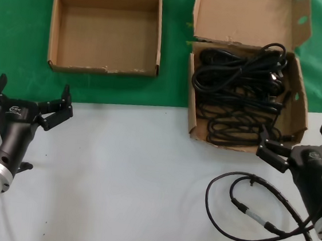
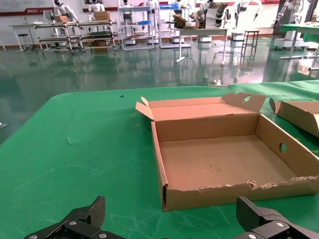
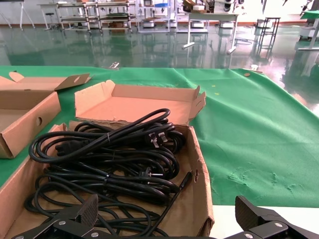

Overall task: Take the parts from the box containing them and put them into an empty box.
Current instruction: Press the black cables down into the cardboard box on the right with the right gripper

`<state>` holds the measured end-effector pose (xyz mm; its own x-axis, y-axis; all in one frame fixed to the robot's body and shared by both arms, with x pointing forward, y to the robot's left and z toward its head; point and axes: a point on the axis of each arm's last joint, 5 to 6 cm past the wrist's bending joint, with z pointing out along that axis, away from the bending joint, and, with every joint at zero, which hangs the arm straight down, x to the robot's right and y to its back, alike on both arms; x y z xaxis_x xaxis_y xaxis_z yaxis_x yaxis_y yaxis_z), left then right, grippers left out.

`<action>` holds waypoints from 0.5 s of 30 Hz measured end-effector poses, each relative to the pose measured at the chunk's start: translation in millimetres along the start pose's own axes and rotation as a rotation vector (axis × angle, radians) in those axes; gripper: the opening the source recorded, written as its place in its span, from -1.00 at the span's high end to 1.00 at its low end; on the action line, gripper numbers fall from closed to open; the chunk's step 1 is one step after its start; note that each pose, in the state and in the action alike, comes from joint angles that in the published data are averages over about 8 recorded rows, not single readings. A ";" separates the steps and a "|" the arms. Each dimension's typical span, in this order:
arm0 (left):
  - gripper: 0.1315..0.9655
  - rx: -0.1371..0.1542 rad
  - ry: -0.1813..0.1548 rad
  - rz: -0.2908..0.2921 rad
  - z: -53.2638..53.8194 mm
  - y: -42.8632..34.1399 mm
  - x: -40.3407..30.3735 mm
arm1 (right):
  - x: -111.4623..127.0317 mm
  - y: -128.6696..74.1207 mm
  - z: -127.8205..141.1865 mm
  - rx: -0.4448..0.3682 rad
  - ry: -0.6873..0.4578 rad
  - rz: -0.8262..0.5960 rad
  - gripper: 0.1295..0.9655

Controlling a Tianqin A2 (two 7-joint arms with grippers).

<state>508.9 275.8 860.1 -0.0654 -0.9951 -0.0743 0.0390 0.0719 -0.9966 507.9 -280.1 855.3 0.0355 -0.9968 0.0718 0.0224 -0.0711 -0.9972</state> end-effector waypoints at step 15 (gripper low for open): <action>-0.62 0.000 0.000 0.000 0.0 0.0 0.0 | -0.2 -2.3 -1.2 -0.002 -0.010 0.002 -1.00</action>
<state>508.9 275.8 860.0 -0.0654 -0.9951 -0.0744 0.0390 0.0719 -0.9966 506.7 -279.8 857.6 0.0452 -0.9965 0.0702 0.0198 -0.0693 -0.9974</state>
